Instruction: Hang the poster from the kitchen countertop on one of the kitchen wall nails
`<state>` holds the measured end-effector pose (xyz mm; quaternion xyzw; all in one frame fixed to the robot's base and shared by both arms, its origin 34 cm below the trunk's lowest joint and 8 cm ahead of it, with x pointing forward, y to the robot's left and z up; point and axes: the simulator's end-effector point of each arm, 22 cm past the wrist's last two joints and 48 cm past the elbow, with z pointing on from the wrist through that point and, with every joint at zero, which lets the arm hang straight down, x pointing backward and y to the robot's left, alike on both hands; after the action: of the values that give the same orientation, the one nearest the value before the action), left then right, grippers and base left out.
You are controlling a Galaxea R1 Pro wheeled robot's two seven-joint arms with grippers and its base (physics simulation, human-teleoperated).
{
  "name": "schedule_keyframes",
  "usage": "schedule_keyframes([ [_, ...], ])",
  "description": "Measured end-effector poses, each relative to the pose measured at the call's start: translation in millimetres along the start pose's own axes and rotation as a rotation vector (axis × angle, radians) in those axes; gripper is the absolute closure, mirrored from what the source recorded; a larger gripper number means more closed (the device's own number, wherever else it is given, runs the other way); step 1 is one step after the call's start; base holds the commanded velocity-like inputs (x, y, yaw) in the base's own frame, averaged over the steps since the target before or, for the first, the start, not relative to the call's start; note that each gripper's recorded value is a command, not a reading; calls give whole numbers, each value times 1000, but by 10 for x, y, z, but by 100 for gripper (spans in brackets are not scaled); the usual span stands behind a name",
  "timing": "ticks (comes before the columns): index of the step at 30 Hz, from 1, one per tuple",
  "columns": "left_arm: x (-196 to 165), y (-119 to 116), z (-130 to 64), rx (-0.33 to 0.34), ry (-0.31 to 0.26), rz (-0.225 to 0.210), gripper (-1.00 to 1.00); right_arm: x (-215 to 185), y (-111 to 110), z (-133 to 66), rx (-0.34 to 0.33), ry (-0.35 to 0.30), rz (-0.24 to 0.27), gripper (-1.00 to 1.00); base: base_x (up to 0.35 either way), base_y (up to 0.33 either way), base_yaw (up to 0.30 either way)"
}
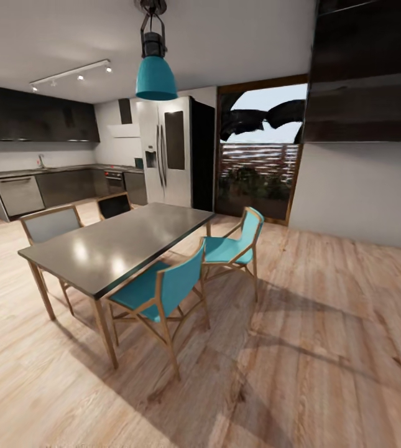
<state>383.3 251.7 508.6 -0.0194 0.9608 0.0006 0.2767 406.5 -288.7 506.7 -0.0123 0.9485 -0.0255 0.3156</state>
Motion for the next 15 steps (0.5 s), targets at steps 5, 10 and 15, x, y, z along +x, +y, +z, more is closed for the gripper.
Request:
schedule_keyframes([
  [5, 3, 2, 0, 0, 1, 0, -100, 0, 0, 0, 0, 0, -1, -100, 0, 291, 289],
  [10, 3, 3, 0, 0, 1, 0, -100, 0, 0, 0, 0, 0, -1, -100, 0, 291, 289],
  [15, -1, 3, 0, 0, 0, 0, -100, 0, 0, 0, 0, 0, -1, -100, 0, 292, 289],
])
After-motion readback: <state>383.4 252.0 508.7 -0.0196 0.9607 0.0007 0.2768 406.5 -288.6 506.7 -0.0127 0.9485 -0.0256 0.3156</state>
